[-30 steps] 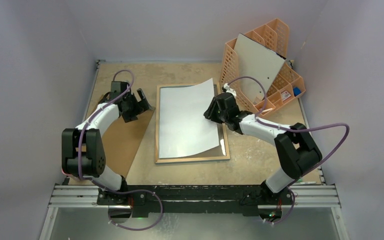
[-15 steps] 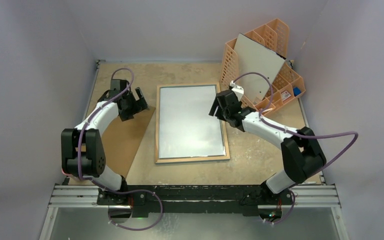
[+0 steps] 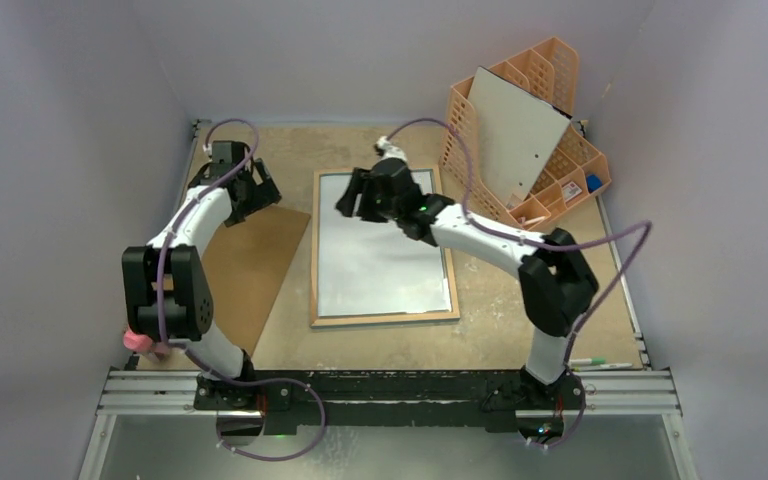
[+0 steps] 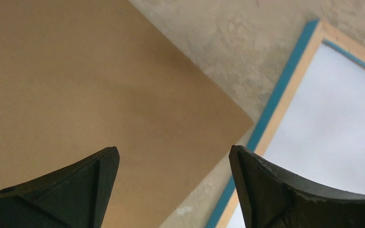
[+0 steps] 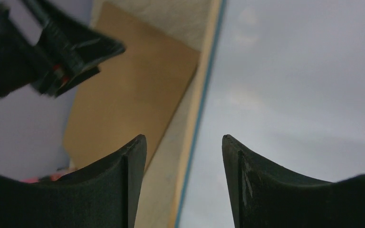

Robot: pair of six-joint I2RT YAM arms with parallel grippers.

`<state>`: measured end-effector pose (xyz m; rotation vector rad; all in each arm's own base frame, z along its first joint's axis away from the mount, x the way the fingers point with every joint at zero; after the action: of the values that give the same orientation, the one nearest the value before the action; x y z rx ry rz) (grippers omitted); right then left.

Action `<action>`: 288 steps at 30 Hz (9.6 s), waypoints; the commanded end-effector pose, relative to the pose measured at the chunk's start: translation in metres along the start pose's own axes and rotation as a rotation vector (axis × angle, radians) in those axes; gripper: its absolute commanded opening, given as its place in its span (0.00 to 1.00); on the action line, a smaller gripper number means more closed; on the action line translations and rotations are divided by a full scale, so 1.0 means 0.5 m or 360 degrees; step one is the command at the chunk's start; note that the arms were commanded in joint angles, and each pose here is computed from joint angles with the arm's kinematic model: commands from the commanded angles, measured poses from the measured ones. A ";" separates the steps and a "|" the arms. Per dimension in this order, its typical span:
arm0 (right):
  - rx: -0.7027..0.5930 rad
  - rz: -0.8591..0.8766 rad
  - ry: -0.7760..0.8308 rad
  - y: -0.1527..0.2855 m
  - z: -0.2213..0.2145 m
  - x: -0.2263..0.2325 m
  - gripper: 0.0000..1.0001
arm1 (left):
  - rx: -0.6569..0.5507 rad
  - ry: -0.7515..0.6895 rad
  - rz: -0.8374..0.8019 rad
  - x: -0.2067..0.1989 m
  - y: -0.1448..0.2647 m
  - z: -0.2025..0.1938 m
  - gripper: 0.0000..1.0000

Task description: Put the photo into the frame

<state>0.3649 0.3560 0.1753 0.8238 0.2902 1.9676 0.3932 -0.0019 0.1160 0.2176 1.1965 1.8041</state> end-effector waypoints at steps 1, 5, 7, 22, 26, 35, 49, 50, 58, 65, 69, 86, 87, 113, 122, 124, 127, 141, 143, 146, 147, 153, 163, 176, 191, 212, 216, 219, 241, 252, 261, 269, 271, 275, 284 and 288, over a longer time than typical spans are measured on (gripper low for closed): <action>0.0171 0.0417 -0.0023 -0.024 -0.058 0.201 0.61 | -0.0094 0.0060 0.0121 0.030 -0.044 0.082 0.91; 0.0341 0.0552 -0.0068 -0.065 -0.137 0.274 0.60 | -0.0121 0.0076 0.0268 0.074 -0.082 0.152 0.91; 0.0376 0.0592 -0.0065 -0.082 -0.159 0.304 0.61 | -0.0137 0.0104 0.0322 0.098 -0.096 0.187 0.91; 0.0667 0.0266 -0.0084 -0.202 -0.300 0.279 0.72 | -0.0047 0.0286 0.0393 0.255 -0.210 0.255 0.90; 0.0706 0.0239 -0.0073 -0.212 -0.321 0.266 0.71 | -0.0057 0.0258 0.0424 0.269 -0.222 0.247 0.90; 0.0811 0.0054 -0.0087 -0.232 -0.366 0.221 0.72 | -0.0092 0.0180 0.0431 0.288 -0.260 0.257 0.92; 0.0632 -0.0204 -0.0129 -0.248 -0.326 0.169 0.73 | -0.0369 0.0049 0.0204 0.231 -0.189 0.331 0.93; 0.0634 -0.0208 -0.0132 -0.249 -0.327 0.165 0.73 | -0.0378 0.0051 0.0225 0.235 -0.191 0.334 0.93; 0.0649 -0.0248 -0.0141 -0.260 -0.333 0.140 0.76 | -0.0244 0.0055 0.0343 0.274 -0.258 0.292 0.93; 0.0666 -0.0246 -0.0151 -0.264 -0.340 0.131 0.76 | -0.0175 0.0069 0.0316 0.278 -0.286 0.263 0.93; 0.0673 -0.0187 -0.0205 -0.266 -0.331 0.135 0.76 | -0.0070 0.0148 0.0298 0.273 -0.282 0.234 0.91; 0.0695 0.0063 -0.0563 -0.340 -0.282 0.166 0.69 | 0.0340 0.0287 0.0314 0.282 -0.263 0.094 0.81; 0.0687 0.0085 -0.0579 -0.344 -0.276 0.171 0.69 | 0.0361 0.0286 0.0312 0.283 -0.263 0.088 0.81; -0.0153 0.0959 -0.0527 -0.184 0.028 0.282 0.42 | 0.0668 0.0520 -0.0211 0.179 -0.264 -0.008 0.72; -0.0239 0.0863 -0.0510 -0.182 0.062 0.227 0.39 | 0.0737 0.0530 -0.0308 0.143 -0.254 -0.040 0.71; -0.0260 0.0827 -0.0518 -0.182 0.069 0.206 0.39 | 0.0758 0.0508 -0.0309 0.133 -0.250 -0.053 0.71; -0.0283 0.0769 -0.0539 -0.180 0.076 0.174 0.39 | 0.0782 0.0469 -0.0313 0.115 -0.245 -0.069 0.70; -0.0201 0.0503 -0.0657 -0.178 0.015 0.045 0.37 | 0.0820 0.0364 -0.0308 0.076 -0.238 -0.098 0.70; -0.0190 0.0542 -0.0649 -0.173 0.014 0.047 0.35 | 0.0820 0.0361 -0.0311 0.075 -0.237 -0.098 0.70; -0.0139 0.0682 -0.0602 -0.158 0.011 0.072 0.37 | 0.0815 0.0358 -0.0312 0.074 -0.236 -0.095 0.70; -0.0121 0.0728 -0.0586 -0.151 0.010 0.080 0.39 | 0.0814 0.0356 -0.0311 0.074 -0.236 -0.094 0.70; -0.0002 0.0947 -0.0540 -0.110 -0.011 0.114 0.42 | 0.0810 0.0355 -0.0304 0.075 -0.236 -0.093 0.70; 0.0018 0.1014 -0.0498 -0.061 0.011 0.124 0.00 | 0.0695 0.0297 -0.0330 0.044 -0.208 -0.030 0.70; -0.0480 0.0749 -0.0478 0.030 0.237 0.052 0.00 | 0.0177 0.0274 -0.0286 -0.025 -0.045 0.203 0.85; -0.0897 0.0564 -0.0625 0.110 0.408 0.019 0.00 | -0.0241 0.0685 -0.0646 -0.090 0.179 0.294 0.98; -0.0832 0.0297 -0.1053 0.012 0.450 -0.030 0.00 | 0.0115 0.0557 -0.0647 -0.062 0.233 0.045 0.97; -0.0813 0.0372 -0.1080 0.028 0.457 -0.021 0.00 | 0.0169 0.0596 -0.0636 -0.016 0.220 0.020 0.97; -0.0797 0.0430 -0.1120 0.048 0.461 -0.016 0.00 | 0.0063 0.0581 -0.0538 0.025 0.200 0.022 0.95; -0.0637 0.0498 -0.1420 0.093 0.443 -0.064 0.00 | 0.0031 0.1044 -0.1446 -0.098 0.353 0.116 0.53; -0.0551 0.0491 -0.1493 0.064 0.400 -0.087 0.00 | 0.0048 0.1081 -0.1489 -0.137 0.411 0.209 0.05; -0.0438 0.0594 -0.1349 0.045 0.349 -0.077 0.11 | 0.0074 0.1153 -0.1481 -0.161 0.433 0.261 0.00; -0.0422 0.0642 -0.1207 0.084 0.320 -0.066 0.68 | -0.0075 0.1261 -0.1553 -0.197 0.463 0.380 0.00; -0.0429 0.0639 -0.1140 0.094 0.322 -0.061 0.73 | -0.0102 0.1297 -0.1581 -0.205 0.472 0.406 0.00; -0.0439 0.0555 -0.0997 0.113 0.316 -0.067 0.81 | -0.0125 0.1357 -0.1642 -0.216 0.485 0.436 0.00; -0.0828 0.0594 0.0160 0.218 0.409 0.020 0.83 | -0.0093 0.1371 -0.1593 -0.209 0.493 0.412 0.00; -0.1086 0.0579 0.0808 0.287 0.446 0.120 0.85 | -0.0028 0.1334 -0.1574 -0.218 0.499 0.364 0.00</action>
<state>0.4331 0.2859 0.3539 0.6494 -0.3169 2.2041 0.4374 0.0274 0.3944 -1.0434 1.5551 1.0829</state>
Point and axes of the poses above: each gripper's point midway between its finger pads, its own y axis back along the fingers, its own x axis along the line the jaws close on, z = x × y, the point moved 1 cm from there along y, back along the fingers, and after that the axes turned 11 degrees about y, right-handed, at the moved point
